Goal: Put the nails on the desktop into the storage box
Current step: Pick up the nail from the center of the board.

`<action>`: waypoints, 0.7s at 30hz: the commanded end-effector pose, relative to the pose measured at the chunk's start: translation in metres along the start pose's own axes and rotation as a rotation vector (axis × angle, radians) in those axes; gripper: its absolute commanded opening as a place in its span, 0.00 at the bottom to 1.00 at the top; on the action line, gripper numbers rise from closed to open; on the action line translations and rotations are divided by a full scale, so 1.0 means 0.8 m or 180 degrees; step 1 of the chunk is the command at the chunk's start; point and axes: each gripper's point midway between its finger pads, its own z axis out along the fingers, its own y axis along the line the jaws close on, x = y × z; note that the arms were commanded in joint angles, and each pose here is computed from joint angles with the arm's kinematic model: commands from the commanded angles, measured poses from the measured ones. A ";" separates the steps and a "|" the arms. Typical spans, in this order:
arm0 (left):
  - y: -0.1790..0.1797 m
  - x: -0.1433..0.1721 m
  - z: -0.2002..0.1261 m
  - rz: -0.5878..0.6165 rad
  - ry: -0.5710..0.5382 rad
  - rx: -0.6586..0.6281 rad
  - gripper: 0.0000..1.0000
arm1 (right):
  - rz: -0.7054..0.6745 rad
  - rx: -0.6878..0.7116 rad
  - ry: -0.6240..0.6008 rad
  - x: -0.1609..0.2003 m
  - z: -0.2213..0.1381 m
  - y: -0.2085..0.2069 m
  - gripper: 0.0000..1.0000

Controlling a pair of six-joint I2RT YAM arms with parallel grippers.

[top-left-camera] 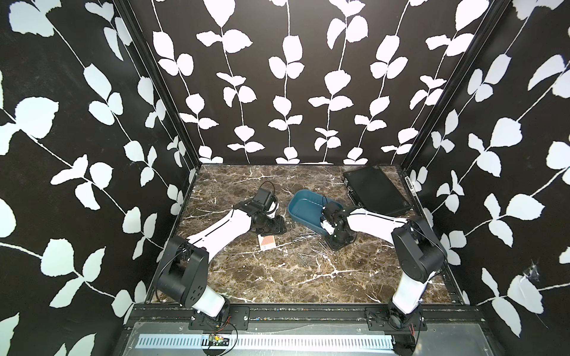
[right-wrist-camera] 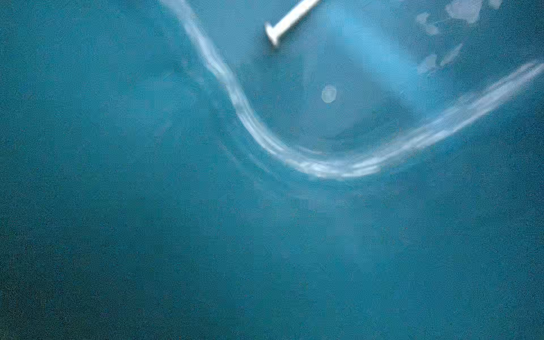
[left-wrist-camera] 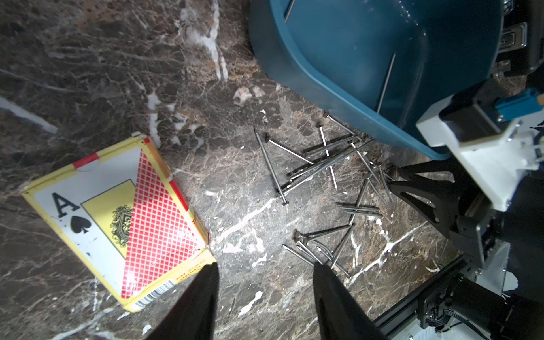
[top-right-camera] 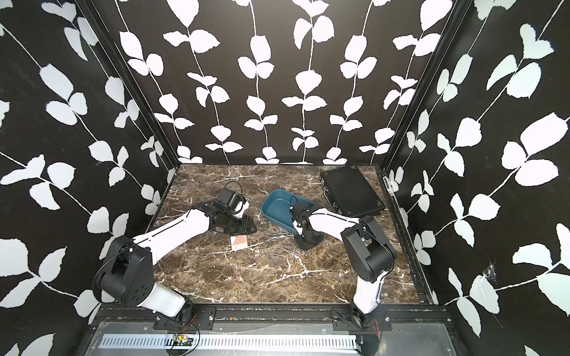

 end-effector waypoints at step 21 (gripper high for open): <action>-0.011 -0.016 0.001 -0.0004 -0.0097 0.0087 0.55 | -0.0245 0.0095 0.0037 0.021 -0.027 0.001 0.00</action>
